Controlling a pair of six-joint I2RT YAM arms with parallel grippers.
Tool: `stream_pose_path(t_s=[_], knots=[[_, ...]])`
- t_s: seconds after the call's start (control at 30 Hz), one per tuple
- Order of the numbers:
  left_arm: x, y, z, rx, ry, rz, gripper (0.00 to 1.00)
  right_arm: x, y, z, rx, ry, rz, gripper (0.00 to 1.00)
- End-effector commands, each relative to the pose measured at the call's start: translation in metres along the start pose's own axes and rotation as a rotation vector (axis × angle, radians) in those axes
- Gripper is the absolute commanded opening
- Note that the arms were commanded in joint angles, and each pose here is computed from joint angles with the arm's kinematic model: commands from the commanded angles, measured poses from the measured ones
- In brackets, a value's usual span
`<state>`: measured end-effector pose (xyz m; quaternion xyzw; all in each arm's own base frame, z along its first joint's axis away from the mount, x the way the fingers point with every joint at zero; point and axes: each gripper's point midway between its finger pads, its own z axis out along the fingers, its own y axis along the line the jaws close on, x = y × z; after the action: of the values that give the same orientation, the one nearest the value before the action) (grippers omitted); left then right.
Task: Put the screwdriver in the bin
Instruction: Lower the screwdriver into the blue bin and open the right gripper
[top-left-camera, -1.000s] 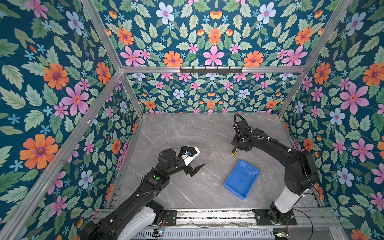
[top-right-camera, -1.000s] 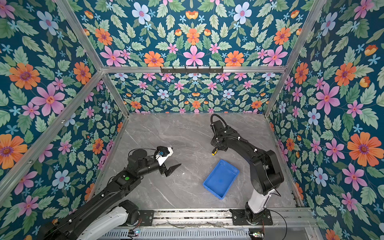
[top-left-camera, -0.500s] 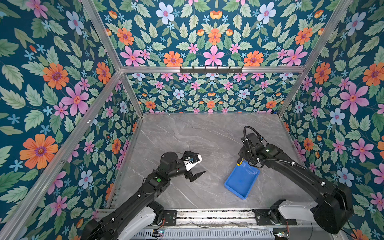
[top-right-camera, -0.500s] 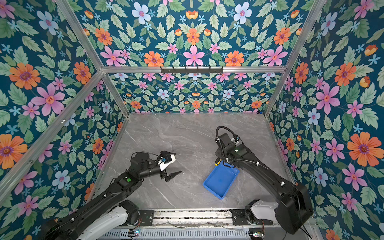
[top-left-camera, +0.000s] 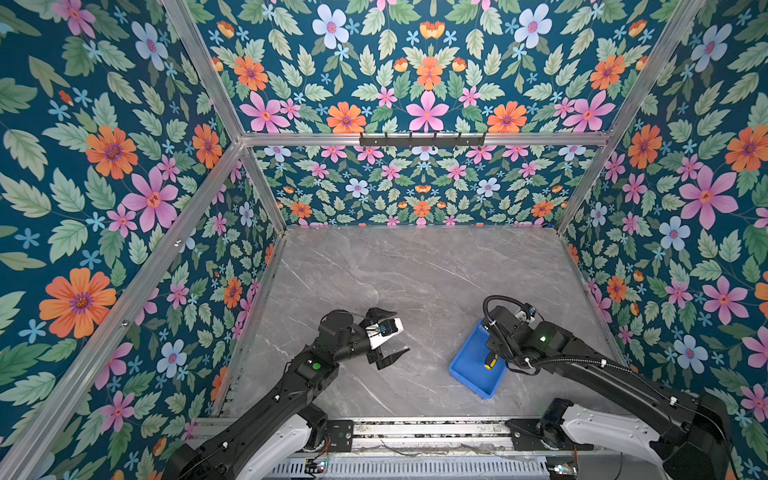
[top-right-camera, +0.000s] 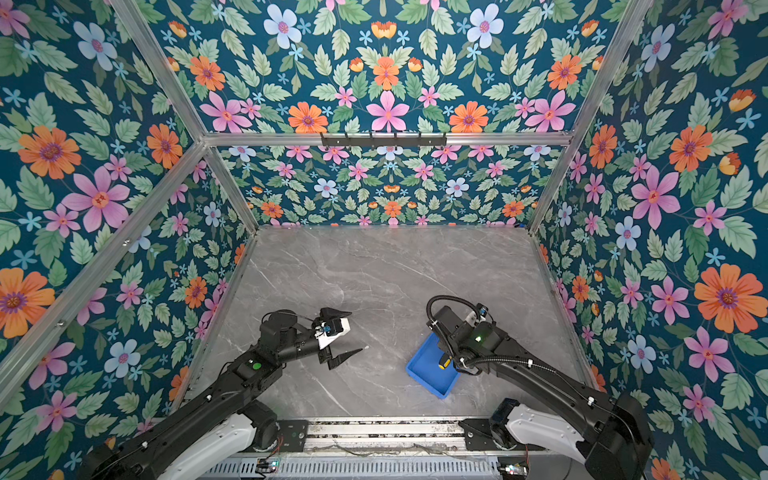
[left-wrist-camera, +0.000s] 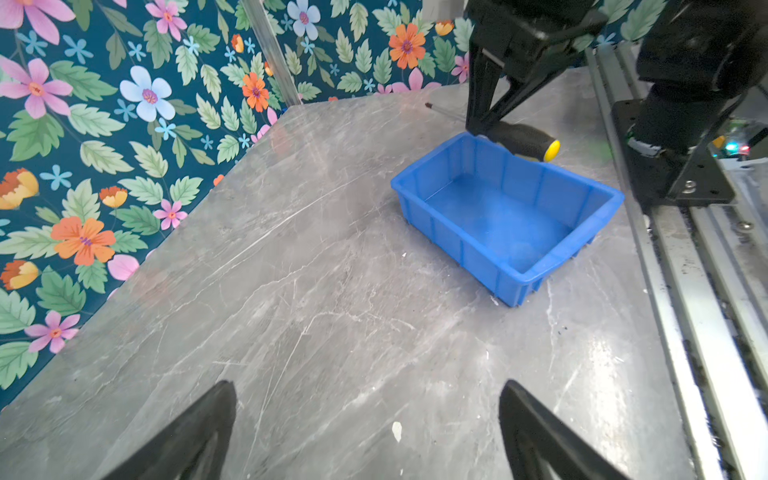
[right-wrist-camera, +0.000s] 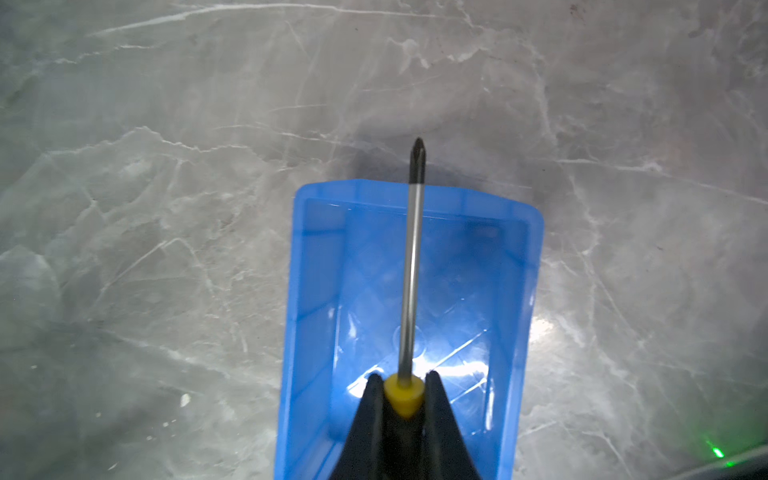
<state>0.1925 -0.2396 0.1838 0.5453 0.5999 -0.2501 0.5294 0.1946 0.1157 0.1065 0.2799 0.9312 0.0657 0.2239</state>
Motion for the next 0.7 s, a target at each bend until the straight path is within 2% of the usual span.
stream_pose_path(t_s=[0.0, 0.17, 0.4, 0.67], knots=[[-0.012, -0.006, 0.001, 0.056, -0.039, 0.023, 1.0, 0.007, -0.001, 0.017, -0.024, -0.009, 0.003, 0.03], [-0.001, -0.008, 0.006, 0.074, -0.001, 0.01, 1.0, 0.006, 0.021, 0.023, -0.048, 0.001, -0.052, 0.03], [-0.001, -0.013, 0.006, 0.101, -0.002, -0.012, 1.0, 0.013, 0.039, 0.037, 0.023, 0.064, -0.083, 0.02], [0.003, -0.013, 0.008, 0.102, 0.011, -0.03, 1.0, 0.031, 0.017, 0.048, 0.023, 0.103, -0.047, 0.02]])
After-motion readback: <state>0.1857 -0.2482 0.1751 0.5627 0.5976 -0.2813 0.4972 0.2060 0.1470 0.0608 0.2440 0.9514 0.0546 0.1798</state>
